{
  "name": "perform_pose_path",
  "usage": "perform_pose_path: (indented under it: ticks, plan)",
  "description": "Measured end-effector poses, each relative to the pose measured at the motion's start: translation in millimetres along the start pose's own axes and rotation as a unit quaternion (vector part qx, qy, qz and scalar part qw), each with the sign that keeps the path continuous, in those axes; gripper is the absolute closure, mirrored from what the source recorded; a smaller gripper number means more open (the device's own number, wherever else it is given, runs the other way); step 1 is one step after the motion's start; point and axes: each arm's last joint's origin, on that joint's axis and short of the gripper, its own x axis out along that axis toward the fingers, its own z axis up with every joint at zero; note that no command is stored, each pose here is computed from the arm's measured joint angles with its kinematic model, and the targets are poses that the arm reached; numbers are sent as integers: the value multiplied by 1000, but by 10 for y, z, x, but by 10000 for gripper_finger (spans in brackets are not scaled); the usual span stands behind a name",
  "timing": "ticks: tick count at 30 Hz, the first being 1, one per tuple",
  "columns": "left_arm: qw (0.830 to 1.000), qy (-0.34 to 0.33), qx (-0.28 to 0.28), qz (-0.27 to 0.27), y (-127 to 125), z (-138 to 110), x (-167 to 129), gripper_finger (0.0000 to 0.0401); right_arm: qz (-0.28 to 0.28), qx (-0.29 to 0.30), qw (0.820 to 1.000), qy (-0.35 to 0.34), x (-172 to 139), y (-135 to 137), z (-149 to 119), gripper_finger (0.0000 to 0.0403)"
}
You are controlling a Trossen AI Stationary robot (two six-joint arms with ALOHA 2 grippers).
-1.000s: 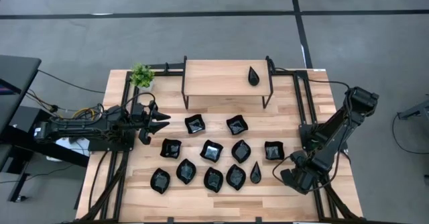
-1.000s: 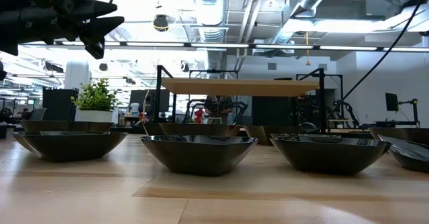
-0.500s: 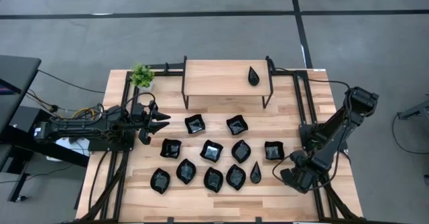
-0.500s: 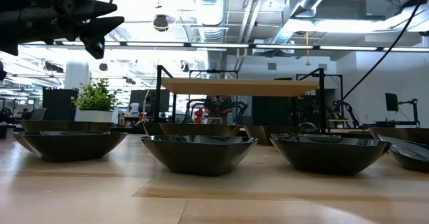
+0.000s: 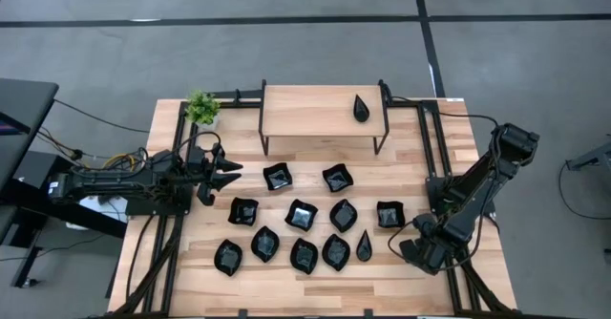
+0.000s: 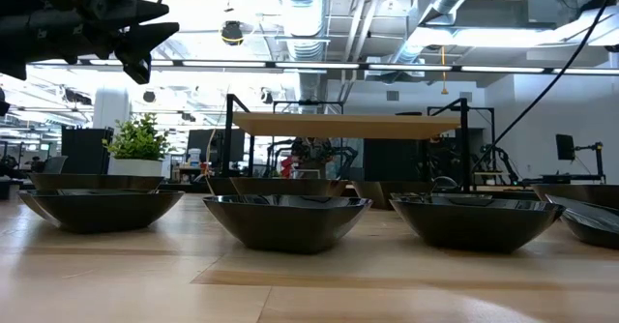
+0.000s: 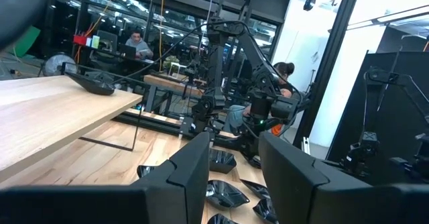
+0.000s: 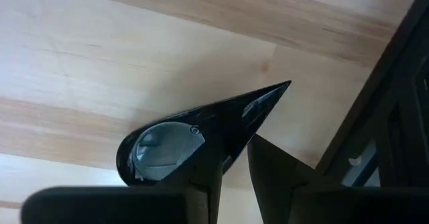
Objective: Pick & Place Mini shaped plates
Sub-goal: Stack the drop shaped plate on top of the other drop shaped plate on the shelf
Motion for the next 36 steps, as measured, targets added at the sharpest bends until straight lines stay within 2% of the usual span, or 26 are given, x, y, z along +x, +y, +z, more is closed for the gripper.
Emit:
perform_pose_path:
  ticks: [7, 15, 26, 31, 36]
  plan:
    - [1000, -3, 0, -1, -2, 6, 0, 269, -2, -3, 1000, -2, 18, -11, 13, 342]
    - [1000, -3, 0, -1, -2, 6, 0, 269, 5, -8, 1000, -7, 13, -7, 15, 397]
    - [1000, -6, 1, -2, -3, 11, 0, 269, 8, -11, 1000, -6, 3, -10, 15, 401]
    - [1000, -6, 1, -2, -3, 12, 0, 269, 30, -19, 999, 12, -114, -13, -4, 402]
    - [1000, -7, 1, -2, -3, 12, 0, 269, 79, -59, 994, 49, -342, -23, -34, 402]
